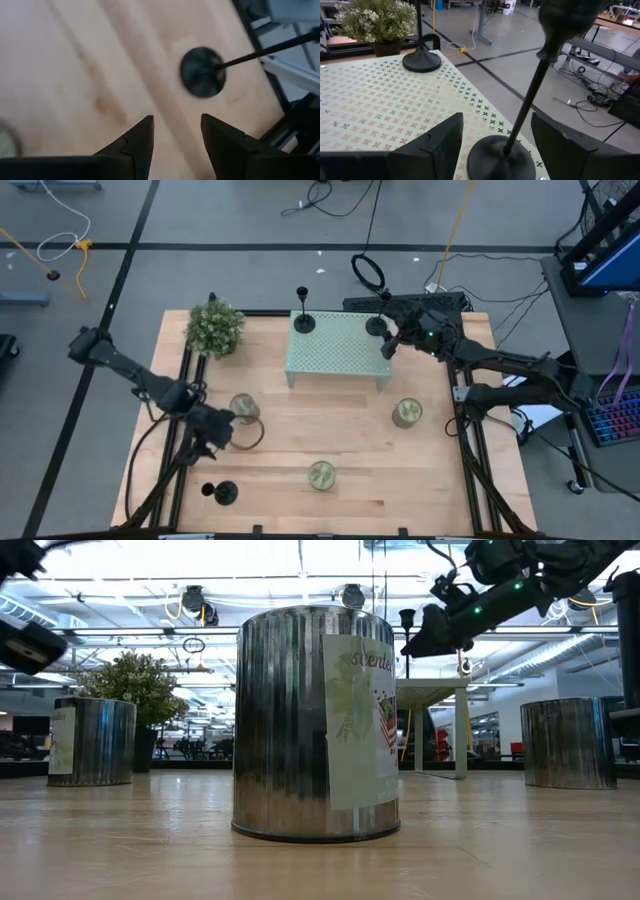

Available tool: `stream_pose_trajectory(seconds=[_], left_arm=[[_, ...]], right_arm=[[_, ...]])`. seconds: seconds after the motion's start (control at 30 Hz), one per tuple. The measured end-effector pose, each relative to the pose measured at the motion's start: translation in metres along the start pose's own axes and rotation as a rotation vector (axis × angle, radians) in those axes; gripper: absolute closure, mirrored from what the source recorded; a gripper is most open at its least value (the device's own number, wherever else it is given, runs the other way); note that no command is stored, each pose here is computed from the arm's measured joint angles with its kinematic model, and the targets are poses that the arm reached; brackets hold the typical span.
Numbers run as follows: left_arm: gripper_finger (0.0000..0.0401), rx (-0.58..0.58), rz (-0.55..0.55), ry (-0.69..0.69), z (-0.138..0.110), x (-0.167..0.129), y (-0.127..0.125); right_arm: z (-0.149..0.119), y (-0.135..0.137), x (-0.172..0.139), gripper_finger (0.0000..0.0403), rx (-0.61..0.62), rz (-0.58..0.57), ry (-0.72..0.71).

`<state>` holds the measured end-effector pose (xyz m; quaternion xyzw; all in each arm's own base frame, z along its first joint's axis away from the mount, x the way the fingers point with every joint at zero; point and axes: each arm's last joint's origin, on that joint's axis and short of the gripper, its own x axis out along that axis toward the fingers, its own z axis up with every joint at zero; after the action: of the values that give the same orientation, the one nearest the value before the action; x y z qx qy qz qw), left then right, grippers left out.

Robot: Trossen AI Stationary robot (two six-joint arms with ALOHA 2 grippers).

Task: Pick & Place candle stick holders
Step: Put the candle holder on the shelf

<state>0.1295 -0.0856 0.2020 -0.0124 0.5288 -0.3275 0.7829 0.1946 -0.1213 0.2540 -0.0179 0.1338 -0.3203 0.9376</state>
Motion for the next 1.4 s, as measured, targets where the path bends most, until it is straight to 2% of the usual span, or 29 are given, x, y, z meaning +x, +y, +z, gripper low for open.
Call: stream_pose_trajectory(seconds=[0.17, 0.3, 0.5, 0.77, 0.9, 1.17, 1.33, 1.4], left_arm=[[0.0231, 0.029, -0.077, -0.111, 0.006, 0.012, -0.018], [0.0231, 0.121, -0.085, -0.190, 0.001, 0.025, -0.029], [0.0231, 0.122, -0.049, -0.151, -0.021, 0.043, -0.033], [0.0231, 0.208, -0.174, -0.359, -0.026, 0.058, -0.041], [0.0231, 0.207, -0.126, -0.371, -0.031, 0.067, -0.038], [0.0231, 0.179, -0.110, -0.438, -0.022, 0.082, -0.039], [0.0231, -0.040, -0.047, -0.537, -0.015, 0.086, -0.037], [0.0231, -0.060, -0.045, -0.541, -0.015, 0.087, -0.037]], right_arm=[[0.002, -0.001, -0.003, 0.0172, -0.019, 0.000, -0.010], [0.002, -0.001, -0.004, 0.0172, -0.011, 0.001, -0.011], [0.002, -0.001, -0.004, 0.0171, -0.003, 0.000, -0.003], [-0.009, 0.000, -0.004, 0.0168, -0.013, 0.009, 0.103], [-0.013, 0.001, -0.005, 0.0169, -0.018, 0.013, 0.148], [-0.014, 0.004, -0.005, 0.0170, -0.026, 0.029, 0.162], [-0.014, 0.009, -0.006, 0.0173, -0.034, 0.052, 0.159], [-0.014, 0.011, -0.006, 0.0174, -0.039, 0.061, 0.159]])
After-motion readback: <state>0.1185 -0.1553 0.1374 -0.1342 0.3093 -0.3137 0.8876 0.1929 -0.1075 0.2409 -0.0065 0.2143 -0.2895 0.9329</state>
